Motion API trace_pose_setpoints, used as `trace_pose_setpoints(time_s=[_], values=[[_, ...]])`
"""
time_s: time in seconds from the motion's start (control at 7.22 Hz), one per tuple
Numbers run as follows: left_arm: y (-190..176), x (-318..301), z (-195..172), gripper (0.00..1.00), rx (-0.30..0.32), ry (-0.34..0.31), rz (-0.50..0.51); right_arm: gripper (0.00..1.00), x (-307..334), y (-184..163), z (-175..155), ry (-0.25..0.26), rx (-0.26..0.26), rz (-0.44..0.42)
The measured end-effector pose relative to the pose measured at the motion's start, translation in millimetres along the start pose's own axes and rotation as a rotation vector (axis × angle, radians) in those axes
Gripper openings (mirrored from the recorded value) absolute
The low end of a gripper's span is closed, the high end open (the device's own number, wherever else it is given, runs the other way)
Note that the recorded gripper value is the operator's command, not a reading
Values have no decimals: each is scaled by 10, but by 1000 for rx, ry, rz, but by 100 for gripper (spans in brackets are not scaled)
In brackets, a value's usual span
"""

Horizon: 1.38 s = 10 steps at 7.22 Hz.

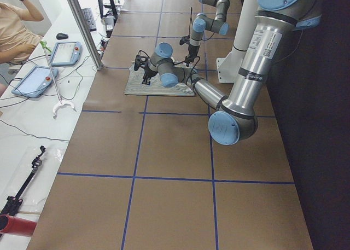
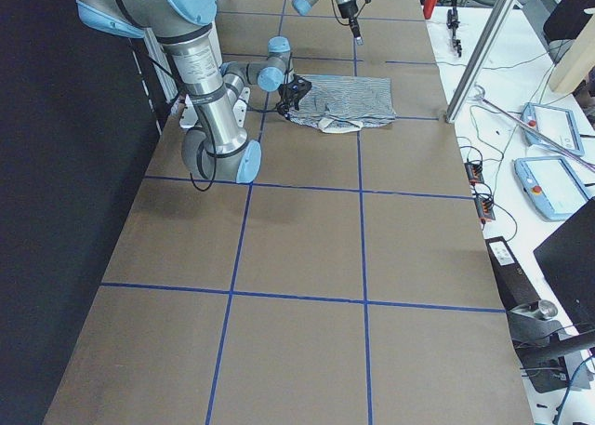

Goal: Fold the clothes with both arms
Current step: 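Lower the left gripper to the shirt's near edge beside the right gripper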

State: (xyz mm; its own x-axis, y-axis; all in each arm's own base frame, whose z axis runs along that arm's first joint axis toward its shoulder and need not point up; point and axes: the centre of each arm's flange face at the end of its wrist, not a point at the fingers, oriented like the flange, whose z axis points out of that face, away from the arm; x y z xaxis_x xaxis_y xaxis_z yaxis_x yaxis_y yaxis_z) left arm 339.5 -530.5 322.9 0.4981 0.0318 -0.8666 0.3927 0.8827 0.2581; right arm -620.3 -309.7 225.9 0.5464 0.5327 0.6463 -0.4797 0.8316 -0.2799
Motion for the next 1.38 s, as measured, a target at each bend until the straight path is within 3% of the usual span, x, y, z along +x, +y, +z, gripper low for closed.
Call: trace_pose_setpoints(time_s=[0.14, 0.28, 0.42, 1.38], values=[[-1, 0, -1, 43, 0, 0, 0, 59, -7, 2, 27, -1, 0, -1], [-1, -3, -3, 43, 1, -1, 0, 17, -26, 8, 61, -16, -6, 1], [-3, 1, -9, 43, 2, -1, 0, 0, -37, 11, 106, -32, -12, 5], [-12, 16, -41, 43, 5, 3, 1, 0, -24, 20, 7, -57, -51, -1]])
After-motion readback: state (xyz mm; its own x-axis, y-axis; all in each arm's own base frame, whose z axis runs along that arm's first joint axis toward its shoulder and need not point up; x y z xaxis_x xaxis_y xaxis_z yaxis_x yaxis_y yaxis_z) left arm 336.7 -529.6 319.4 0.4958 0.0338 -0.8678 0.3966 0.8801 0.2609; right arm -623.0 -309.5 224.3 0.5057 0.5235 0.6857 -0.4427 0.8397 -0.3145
